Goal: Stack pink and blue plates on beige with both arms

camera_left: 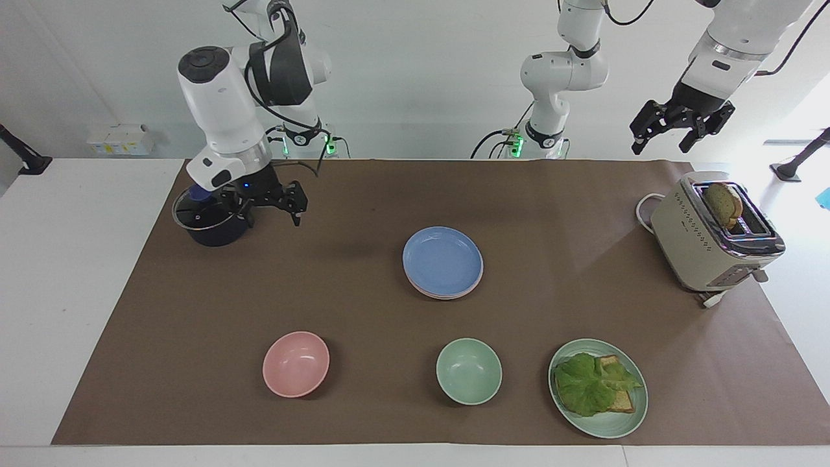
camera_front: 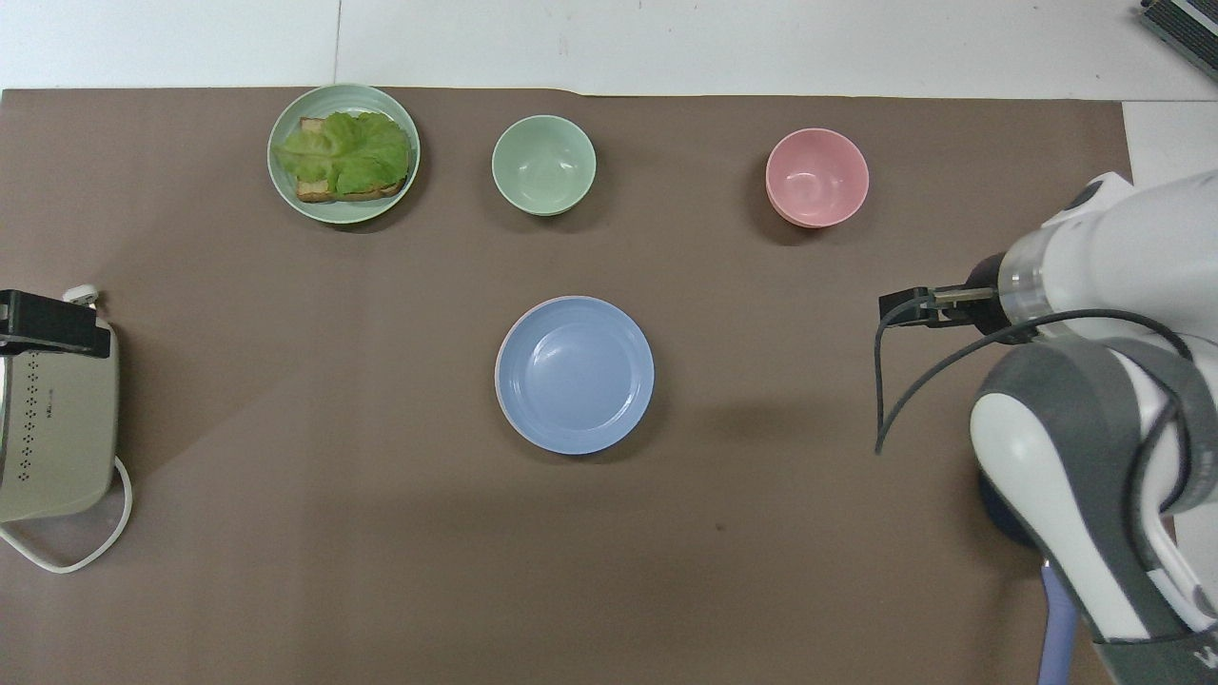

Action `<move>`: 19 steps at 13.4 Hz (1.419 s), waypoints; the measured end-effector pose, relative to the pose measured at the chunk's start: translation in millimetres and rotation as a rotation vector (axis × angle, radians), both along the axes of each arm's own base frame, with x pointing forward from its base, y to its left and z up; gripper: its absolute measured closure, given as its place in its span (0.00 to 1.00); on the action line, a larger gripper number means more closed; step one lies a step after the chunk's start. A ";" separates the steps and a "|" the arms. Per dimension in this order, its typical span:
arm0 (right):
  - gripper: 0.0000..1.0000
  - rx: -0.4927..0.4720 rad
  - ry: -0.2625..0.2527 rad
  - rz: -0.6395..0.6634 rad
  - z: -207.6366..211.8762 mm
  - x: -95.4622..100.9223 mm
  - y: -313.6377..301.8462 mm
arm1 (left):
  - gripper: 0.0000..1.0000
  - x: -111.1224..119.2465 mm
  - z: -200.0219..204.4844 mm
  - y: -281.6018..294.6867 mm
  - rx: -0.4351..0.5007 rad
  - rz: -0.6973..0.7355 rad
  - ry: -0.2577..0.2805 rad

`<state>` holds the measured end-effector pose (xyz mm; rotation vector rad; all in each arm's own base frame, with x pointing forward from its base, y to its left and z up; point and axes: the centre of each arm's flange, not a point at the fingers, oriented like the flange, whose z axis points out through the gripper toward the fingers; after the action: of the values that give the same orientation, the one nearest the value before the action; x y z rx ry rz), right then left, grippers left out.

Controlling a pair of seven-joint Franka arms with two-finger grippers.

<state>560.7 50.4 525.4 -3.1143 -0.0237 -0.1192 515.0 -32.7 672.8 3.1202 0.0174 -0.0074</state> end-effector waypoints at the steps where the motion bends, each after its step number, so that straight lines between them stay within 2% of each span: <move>1: 0.00 -0.002 0.000 0.003 7.1 -2.6 -13.0 | 0.00 0.0 0.0 0.0 0.000 0.000 0.000; 7: 0.00 -0.024 0.027 -0.003 68.3 -13.4 -60.5 | 0.00 0.0 0.0 0.0 0.000 0.000 0.000; 13: 0.00 -0.054 0.062 0.015 125.2 -29.5 -65.1 | 0.00 0.0 0.0 0.0 0.000 0.000 0.000; 19: 0.00 -0.054 0.063 0.017 127.8 -35.7 -64.0 | 0.00 0.0 0.0 0.0 0.000 0.000 0.000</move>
<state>525.0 -13.6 653.1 -3.1688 -0.0527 -0.0199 515.0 -32.7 672.8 3.1202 0.0174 -0.0075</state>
